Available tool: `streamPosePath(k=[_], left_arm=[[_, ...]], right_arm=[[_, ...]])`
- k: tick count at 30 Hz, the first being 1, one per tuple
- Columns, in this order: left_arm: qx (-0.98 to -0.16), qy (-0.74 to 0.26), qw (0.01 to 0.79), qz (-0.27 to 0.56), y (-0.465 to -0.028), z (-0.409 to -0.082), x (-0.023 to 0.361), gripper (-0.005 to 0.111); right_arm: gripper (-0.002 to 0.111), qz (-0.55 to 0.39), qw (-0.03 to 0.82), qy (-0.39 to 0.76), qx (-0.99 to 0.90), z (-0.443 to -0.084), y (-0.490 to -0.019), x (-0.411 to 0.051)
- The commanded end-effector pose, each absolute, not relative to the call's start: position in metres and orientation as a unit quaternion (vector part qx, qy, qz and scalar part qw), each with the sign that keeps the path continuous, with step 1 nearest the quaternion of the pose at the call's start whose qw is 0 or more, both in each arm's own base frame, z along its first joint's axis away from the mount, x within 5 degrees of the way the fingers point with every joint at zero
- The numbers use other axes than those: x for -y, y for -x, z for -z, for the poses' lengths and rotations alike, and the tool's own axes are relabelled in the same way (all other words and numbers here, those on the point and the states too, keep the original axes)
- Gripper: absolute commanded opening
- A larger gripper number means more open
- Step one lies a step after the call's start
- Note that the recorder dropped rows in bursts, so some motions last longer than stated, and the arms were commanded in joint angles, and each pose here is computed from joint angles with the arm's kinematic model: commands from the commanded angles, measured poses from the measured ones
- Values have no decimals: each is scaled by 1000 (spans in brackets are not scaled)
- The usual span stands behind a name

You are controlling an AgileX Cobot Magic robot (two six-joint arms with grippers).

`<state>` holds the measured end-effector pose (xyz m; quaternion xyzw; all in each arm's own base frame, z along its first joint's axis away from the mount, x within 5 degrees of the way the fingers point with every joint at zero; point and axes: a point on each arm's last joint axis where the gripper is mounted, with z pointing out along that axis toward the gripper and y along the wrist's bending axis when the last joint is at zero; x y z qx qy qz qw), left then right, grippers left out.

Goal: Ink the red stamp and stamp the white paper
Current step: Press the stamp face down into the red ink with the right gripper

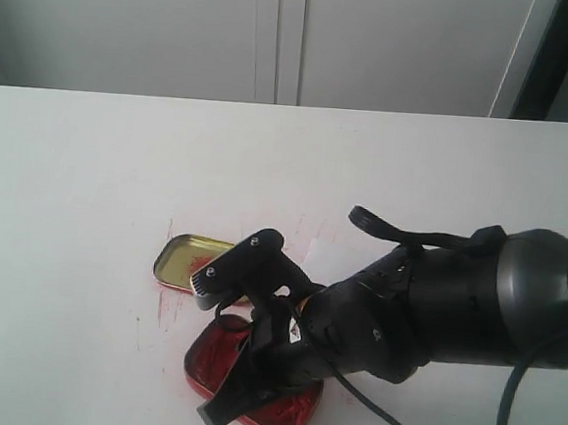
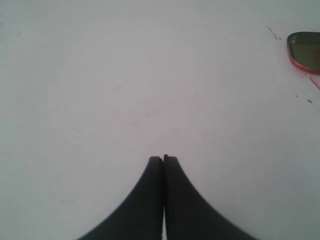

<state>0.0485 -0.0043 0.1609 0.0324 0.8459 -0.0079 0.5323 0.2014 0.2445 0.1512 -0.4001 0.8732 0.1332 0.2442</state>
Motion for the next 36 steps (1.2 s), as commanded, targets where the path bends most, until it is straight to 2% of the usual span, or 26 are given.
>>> streamPosePath(k=[1, 8, 22, 36], left_arm=[[-849, -32, 527, 8, -48, -158, 4, 0], [-849, -32, 527, 8, -48, -158, 4, 0], [-849, -32, 527, 8, -48, -158, 4, 0], [-849, -32, 527, 8, -48, -158, 4, 0]], right_arm=[[0, -145, 270, 392, -867, -159, -202, -246], [0, -149, 281, 390, -864, -162, -202, -246], [0, -158, 321, 360, -862, -145, -195, -232], [0, -175, 350, 355, -849, -172, -191, -228]])
